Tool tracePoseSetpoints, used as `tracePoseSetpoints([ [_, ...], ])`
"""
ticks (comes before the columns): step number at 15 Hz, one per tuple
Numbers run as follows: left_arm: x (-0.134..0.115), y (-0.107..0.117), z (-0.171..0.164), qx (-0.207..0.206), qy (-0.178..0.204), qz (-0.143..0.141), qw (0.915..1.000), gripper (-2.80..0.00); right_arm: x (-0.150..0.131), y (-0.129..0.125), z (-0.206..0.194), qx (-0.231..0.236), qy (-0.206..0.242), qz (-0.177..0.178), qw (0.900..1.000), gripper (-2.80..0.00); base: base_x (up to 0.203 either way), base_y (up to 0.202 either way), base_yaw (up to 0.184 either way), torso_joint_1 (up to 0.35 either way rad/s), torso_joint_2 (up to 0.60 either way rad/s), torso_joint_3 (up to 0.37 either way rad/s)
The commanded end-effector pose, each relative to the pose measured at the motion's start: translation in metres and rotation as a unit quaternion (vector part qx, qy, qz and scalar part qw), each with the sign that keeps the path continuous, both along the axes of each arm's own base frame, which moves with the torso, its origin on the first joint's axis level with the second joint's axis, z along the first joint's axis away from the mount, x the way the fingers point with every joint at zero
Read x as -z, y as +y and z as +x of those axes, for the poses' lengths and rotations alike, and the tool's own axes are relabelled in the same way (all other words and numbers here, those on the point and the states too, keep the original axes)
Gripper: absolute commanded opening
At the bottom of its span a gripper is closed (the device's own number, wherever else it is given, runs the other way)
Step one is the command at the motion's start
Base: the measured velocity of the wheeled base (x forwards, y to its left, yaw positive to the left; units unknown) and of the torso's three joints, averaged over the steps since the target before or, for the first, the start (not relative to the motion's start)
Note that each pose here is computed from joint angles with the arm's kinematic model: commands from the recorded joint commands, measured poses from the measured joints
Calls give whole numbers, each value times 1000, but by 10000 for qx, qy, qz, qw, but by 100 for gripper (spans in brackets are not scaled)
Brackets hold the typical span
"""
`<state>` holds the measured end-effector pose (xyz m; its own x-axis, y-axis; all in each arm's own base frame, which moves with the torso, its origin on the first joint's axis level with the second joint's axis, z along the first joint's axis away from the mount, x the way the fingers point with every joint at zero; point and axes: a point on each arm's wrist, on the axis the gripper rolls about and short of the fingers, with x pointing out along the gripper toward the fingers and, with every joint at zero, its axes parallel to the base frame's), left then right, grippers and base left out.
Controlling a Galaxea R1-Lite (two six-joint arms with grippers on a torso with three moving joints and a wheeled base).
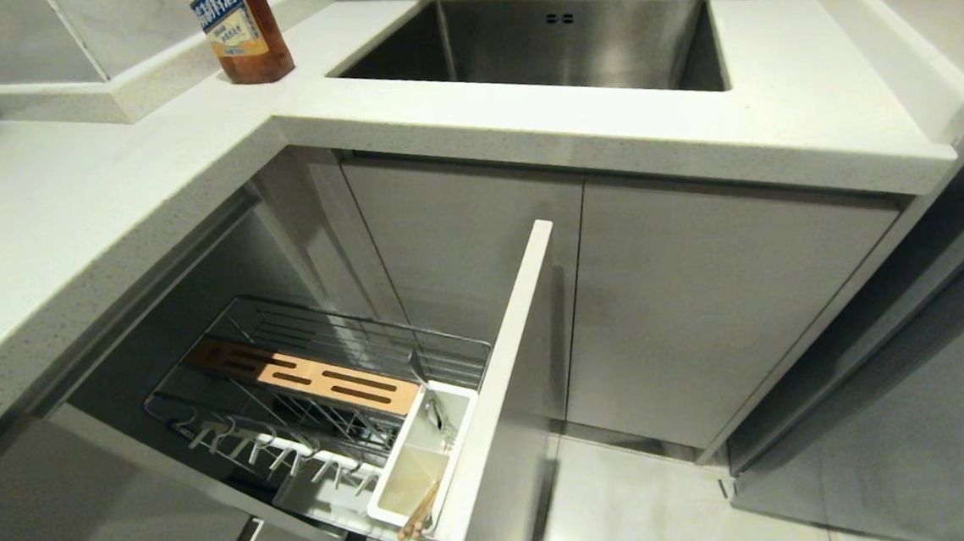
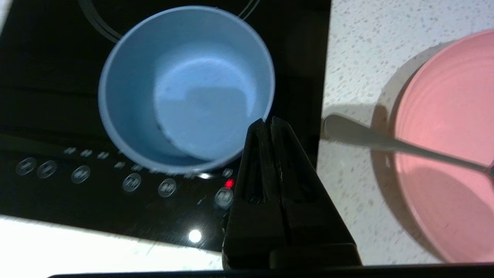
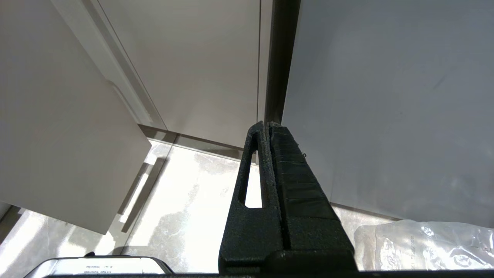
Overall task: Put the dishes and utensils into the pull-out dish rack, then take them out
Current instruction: Pick up the bowl and place it in the cupboard
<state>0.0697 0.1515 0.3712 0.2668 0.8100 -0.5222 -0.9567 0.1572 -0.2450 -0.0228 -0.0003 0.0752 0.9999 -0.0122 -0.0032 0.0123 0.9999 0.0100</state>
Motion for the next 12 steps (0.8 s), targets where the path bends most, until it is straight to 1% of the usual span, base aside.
tracePoseSetpoints([
  [1,4,14,4,20,4,-167,9999,-280,0,0,0,-5,7,2,10000,-280,0,0,0,0,0,0],
  [2,4,16,6,111,-44,-194,9997,-280,0,0,0,-7,7,-3,10000,-280,0,0,0,0,0,0],
  [3,3,17,6,137,-71,-173,9997,0,0,0,0,0,7,-4,10000,-280,0,0,0,0,0,0],
  [8,2,21,8,123,-69,-169,9998,0,0,0,0,0,7,-1,10000,-280,0,0,0,0,0,0],
  [12,12,34,12,86,0,-388,9992,0,0,0,0,-3,7,2,10000,-280,0,0,0,0,0,0],
])
